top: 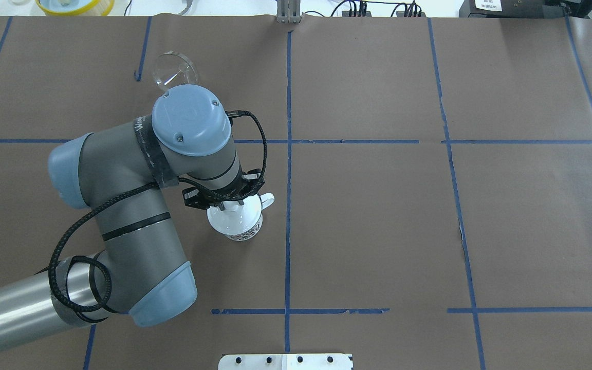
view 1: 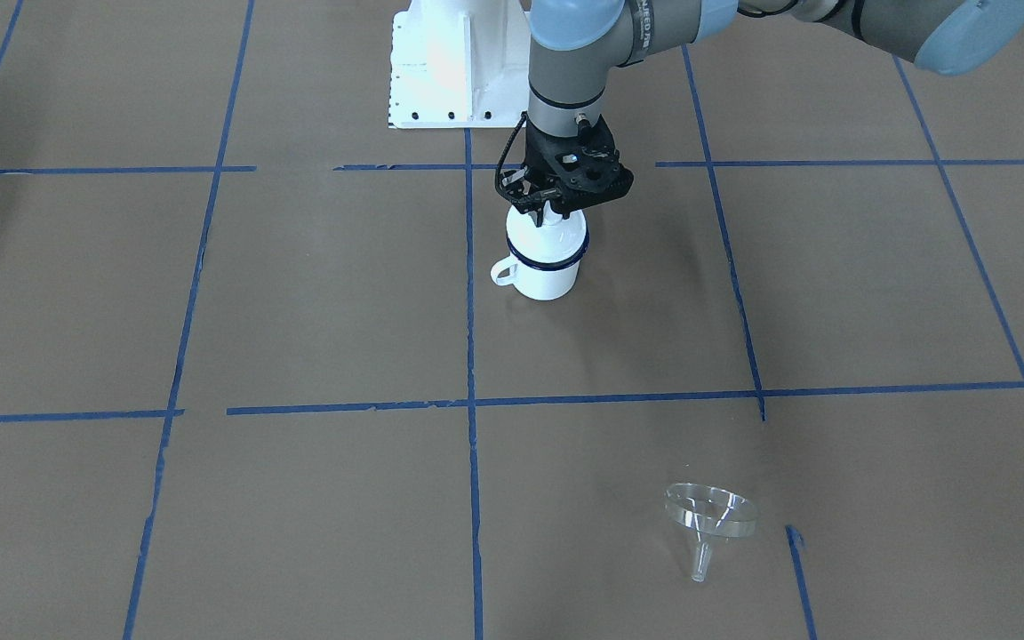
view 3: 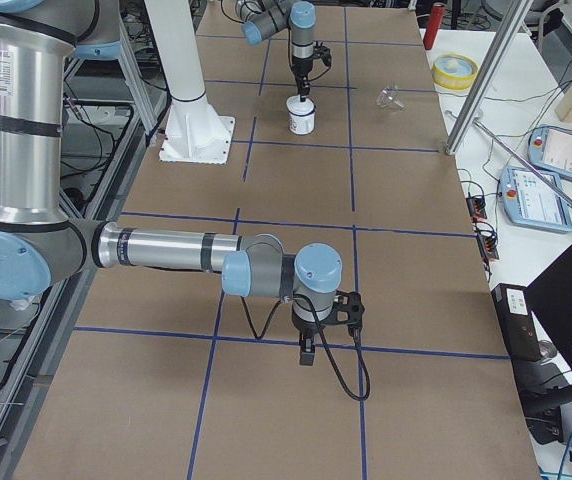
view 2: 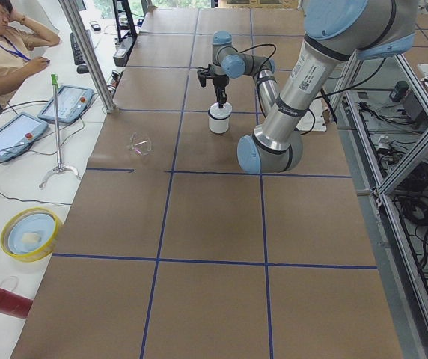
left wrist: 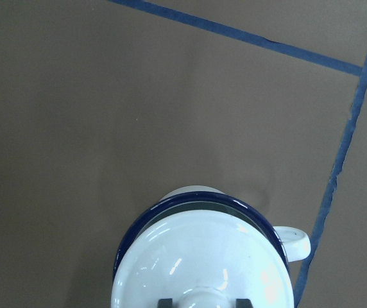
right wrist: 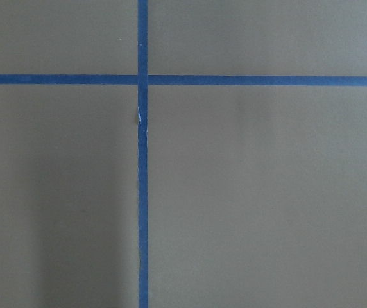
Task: Remove funnel from cup
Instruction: 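Lower the white funnel onto the mug and open the left gripper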
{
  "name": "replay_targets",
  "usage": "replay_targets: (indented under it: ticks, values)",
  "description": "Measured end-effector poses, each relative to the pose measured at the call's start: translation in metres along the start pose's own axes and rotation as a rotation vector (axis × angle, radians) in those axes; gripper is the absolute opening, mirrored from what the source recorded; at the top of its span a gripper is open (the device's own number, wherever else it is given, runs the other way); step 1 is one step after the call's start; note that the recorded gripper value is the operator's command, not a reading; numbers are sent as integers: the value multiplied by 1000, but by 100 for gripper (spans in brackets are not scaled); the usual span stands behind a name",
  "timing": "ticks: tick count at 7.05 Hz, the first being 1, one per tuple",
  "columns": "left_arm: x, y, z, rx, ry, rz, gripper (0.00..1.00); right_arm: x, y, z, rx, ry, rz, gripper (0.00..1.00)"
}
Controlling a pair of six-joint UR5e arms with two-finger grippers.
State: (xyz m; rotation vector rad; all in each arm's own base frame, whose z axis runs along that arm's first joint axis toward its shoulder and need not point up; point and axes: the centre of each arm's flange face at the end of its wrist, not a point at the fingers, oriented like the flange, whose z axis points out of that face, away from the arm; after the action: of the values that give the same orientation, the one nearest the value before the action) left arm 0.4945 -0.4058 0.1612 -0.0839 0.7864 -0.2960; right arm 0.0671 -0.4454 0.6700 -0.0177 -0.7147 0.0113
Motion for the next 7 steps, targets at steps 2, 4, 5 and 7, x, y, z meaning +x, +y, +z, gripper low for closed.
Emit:
replay_targets:
  ticks: [2,4,5,7]
  values:
    - [0,-1,0,3,0,0,7,0,0,0,0,0,0,100]
    - [-1,-4,-1,22,-1,-1,99,0,0,0,0,0,0,100]
    - [-1,-5,-1,27,-1,-1,100,0,0,0,0,0,0,100]
    - [-2,-6,-2,32,0,-1,100,0,0,0,0,0,0,100]
